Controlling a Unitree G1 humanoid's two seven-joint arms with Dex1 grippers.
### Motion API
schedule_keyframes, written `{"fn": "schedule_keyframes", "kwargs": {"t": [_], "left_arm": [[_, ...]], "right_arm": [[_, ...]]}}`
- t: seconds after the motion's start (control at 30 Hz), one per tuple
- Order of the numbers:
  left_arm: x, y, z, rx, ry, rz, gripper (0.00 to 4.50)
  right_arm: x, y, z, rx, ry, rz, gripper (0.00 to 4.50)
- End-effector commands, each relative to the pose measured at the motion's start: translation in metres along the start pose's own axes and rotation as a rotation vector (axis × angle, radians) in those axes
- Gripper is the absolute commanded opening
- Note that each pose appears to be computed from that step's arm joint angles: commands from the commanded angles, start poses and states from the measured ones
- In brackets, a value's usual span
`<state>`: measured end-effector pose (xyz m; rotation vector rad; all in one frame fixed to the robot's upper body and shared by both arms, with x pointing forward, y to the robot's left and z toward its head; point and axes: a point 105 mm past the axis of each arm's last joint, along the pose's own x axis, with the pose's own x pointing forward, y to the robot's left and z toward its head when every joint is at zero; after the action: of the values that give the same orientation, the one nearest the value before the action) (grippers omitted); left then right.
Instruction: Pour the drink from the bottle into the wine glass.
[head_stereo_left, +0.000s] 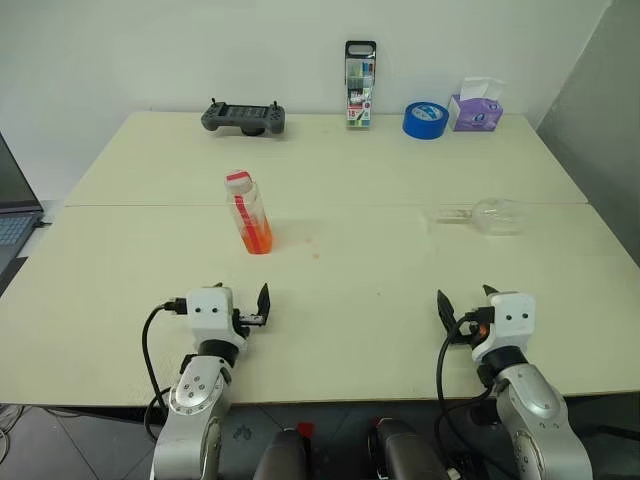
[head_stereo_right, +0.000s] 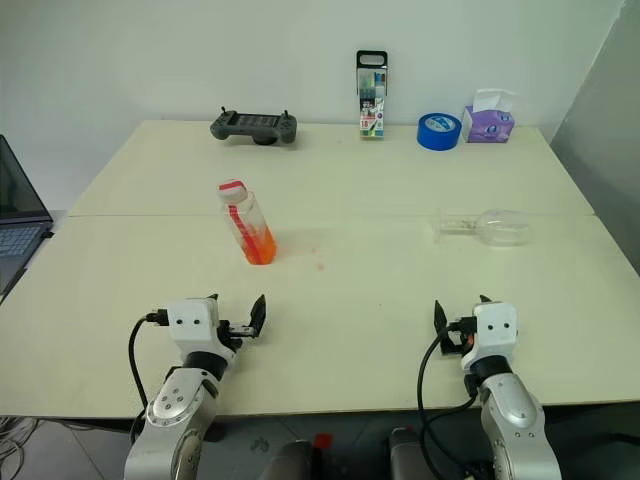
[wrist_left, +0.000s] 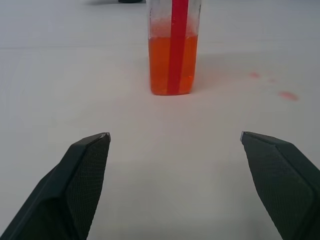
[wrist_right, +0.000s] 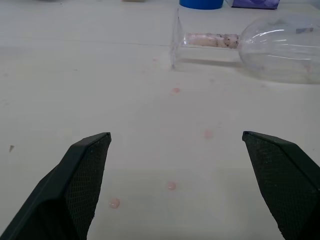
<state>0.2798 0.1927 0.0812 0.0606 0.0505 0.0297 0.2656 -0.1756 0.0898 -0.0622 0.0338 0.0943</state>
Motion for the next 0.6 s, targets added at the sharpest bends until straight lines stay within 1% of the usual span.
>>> {"fn": "schedule_keyframes", "kwargs": {"t": [0.03, 0.2, 0.3, 0.37, 0.43, 0.53, 0.6], "left_arm": [[-0.002, 0.003, 0.013, 0.050, -0.056, 0.019, 4.47], [-0.004, -0.002, 0.011, 0.017, -0.061, 0.014, 4.47], [-0.002, -0.003, 0.012, 0.013, -0.063, 0.033, 4.47], [0.001, -0.011, 0.017, 0.029, -0.083, 0.005, 4.47], [0.005, -0.017, 0.022, 0.046, -0.102, -0.014, 4.47], [0.018, -0.017, 0.029, 0.014, -0.115, 0.006, 4.47], [0.026, -0.020, 0.034, 0.002, -0.126, 0.011, 4.47]], "right_arm": [[-0.002, 0.001, 0.015, -0.007, -0.064, 0.001, 4.50], [-0.003, 0.001, 0.015, -0.018, -0.066, 0.003, 4.50], [-0.002, 0.009, 0.019, -0.040, -0.068, 0.068, 4.50], [0.000, 0.028, 0.028, -0.010, -0.083, 0.201, 4.50], [0.001, 0.044, 0.039, -0.020, -0.102, 0.325, 4.50], [0.008, 0.074, 0.063, -0.025, -0.129, 0.553, 4.50], [0.013, 0.087, 0.076, -0.039, -0.138, 0.661, 4.50]]}}
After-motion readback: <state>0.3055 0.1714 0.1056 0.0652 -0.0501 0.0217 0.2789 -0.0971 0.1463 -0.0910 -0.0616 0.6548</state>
